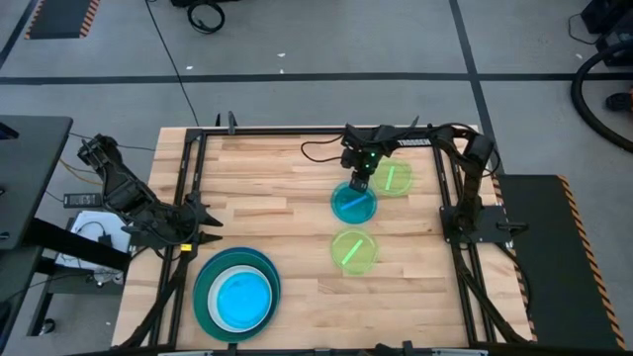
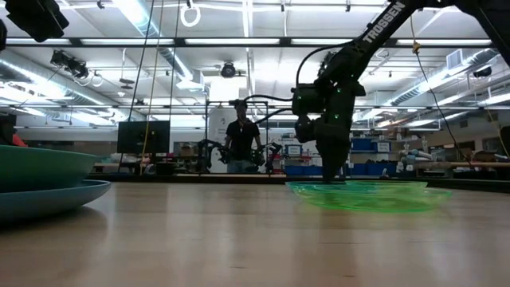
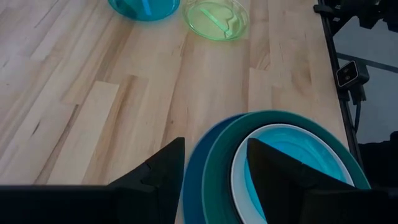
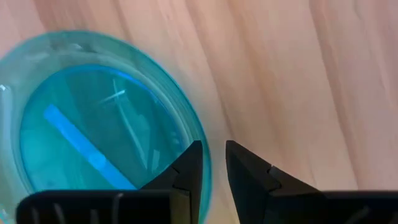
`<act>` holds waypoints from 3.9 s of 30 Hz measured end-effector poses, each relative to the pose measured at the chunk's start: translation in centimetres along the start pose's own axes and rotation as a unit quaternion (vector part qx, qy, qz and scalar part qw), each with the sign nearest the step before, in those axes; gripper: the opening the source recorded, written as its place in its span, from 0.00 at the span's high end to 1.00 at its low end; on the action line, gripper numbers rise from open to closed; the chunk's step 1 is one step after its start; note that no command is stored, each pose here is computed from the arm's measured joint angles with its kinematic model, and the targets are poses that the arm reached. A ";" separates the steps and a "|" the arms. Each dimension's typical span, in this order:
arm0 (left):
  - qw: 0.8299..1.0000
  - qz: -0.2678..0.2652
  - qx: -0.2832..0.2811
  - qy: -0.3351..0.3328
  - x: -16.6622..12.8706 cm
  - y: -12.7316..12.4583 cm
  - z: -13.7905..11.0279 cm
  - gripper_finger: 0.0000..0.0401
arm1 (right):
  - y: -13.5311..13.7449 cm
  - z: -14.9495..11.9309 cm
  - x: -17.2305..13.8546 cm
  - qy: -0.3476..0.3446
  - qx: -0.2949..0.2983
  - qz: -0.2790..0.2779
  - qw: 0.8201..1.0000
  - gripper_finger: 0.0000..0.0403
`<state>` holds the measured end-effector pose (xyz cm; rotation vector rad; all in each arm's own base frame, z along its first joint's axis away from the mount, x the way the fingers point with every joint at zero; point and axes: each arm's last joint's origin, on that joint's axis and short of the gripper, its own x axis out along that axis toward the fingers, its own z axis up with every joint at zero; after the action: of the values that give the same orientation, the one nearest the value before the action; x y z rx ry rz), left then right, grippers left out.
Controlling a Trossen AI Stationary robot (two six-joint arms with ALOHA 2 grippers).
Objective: Stack plastic plates
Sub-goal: Stack the light blue plate on top of the light blue plate
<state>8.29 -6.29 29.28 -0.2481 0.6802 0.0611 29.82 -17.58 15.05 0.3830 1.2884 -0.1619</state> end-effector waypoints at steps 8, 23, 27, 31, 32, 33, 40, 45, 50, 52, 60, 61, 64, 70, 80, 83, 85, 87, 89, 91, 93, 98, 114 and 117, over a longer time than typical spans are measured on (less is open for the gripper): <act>1.000 0.000 -0.002 0.000 0.0 0.0 0.0 0.55 | 0.4 0.2 0.1 -0.005 0.005 -0.013 1.000 0.95; 1.000 0.000 -0.010 0.000 0.0 0.0 0.0 0.55 | 0.5 0.5 -0.1 -0.020 0.137 0.015 0.990 0.99; 1.000 0.000 -0.019 0.000 0.0 0.0 0.0 0.55 | 0.9 1.1 -0.4 -0.026 0.173 0.017 0.984 0.99; 1.000 0.000 -0.024 0.000 0.0 0.0 0.0 0.55 | 2.0 2.2 -1.2 -0.039 0.172 0.024 0.984 0.99; 1.000 0.000 -0.030 0.000 0.0 0.0 0.0 0.55 | 2.3 2.6 -1.5 -0.042 0.171 0.024 0.984 0.99; 0.999 0.000 -0.033 0.000 0.0 0.0 0.0 0.55 | 2.7 2.9 -1.7 -0.044 0.169 0.022 0.984 0.99; 0.998 0.000 -0.062 0.001 0.0 0.0 0.0 0.55 | 6.4 5.1 -3.8 -0.072 0.142 -0.009 0.987 0.99; 0.998 0.001 -0.068 0.010 0.2 -0.2 -0.1 0.55 | 9.3 6.3 -4.9 -0.097 0.130 0.008 0.987 0.99; 0.998 0.011 -0.053 0.036 1.2 -1.0 -0.2 0.55 | 12.3 6.4 -5.0 -0.101 0.116 0.024 0.988 0.99; 0.997 0.013 -0.046 0.052 1.6 -1.4 -0.4 0.55 | 13.4 6.3 -4.8 -0.100 0.113 0.030 0.988 0.99; 0.996 0.017 -0.019 0.087 2.6 -2.3 -0.8 0.55 | 17.2 5.6 -4.3 -0.098 0.126 0.047 0.986 0.99; 0.996 0.015 -0.014 0.088 2.5 -2.4 -0.9 0.55 | 17.7 5.5 -4.3 -0.100 0.129 0.048 0.985 0.99; 0.996 0.009 -0.008 0.088 2.4 -2.5 -1.0 0.55 | 19.1 5.4 -4.2 -0.113 0.131 0.054 0.983 0.99; 0.996 0.006 -0.001 0.084 2.3 -2.7 -1.1 0.55 | 21.3 5.6 -3.6 -0.143 0.135 0.081 0.977 0.99; 0.997 0.009 -0.010 0.079 2.3 -2.6 -1.1 0.55 | 25.4 7.9 -1.4 -0.139 0.103 0.099 0.980 0.99; 0.997 0.010 -0.010 0.080 2.3 -2.6 -1.1 0.55 | 26.9 8.9 -0.9 -0.137 0.086 0.101 0.982 0.99; 0.996 0.007 -0.009 0.086 2.2 -2.6 -1.1 0.55 | 27.9 9.7 -0.9 -0.145 0.078 0.108 0.980 0.99; 0.996 0.005 -0.009 0.091 2.2 -2.6 -1.2 0.55 | 28.6 10.3 -0.7 -0.145 0.073 0.111 0.980 0.99; 0.995 0.006 -0.004 0.098 2.2 -2.5 -1.3 0.55 | 29.3 10.8 -0.3 -0.145 0.067 0.113 0.981 0.99; 0.995 0.007 0.001 0.101 2.1 -2.5 -1.4 0.55 | 30.0 11.3 0.1 -0.147 0.061 0.118 0.980 0.99; 0.994 0.012 0.008 0.107 2.0 -2.4 -1.5 0.55 | 30.7 11.7 0.4 -0.154 0.052 0.124 0.979 0.99; 0.994 0.016 0.011 0.110 2.0 -2.3 -1.6 0.55 | 32.3 12.6 1.8 -0.179 0.035 0.144 0.973 0.99; 0.995 0.025 -0.002 0.098 2.1 -2.3 -1.5 0.55 | 35.9 13.1 5.6 -0.269 -0.086 0.219 0.934 0.99; 0.995 0.026 -0.002 0.094 2.1 -2.3 -1.5 0.55 | 35.8 12.9 6.8 -0.255 -0.092 0.220 0.937 0.99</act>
<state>9.30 -8.97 27.33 -0.2419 0.8736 0.0903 55.13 11.48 18.16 0.4243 0.6735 0.2292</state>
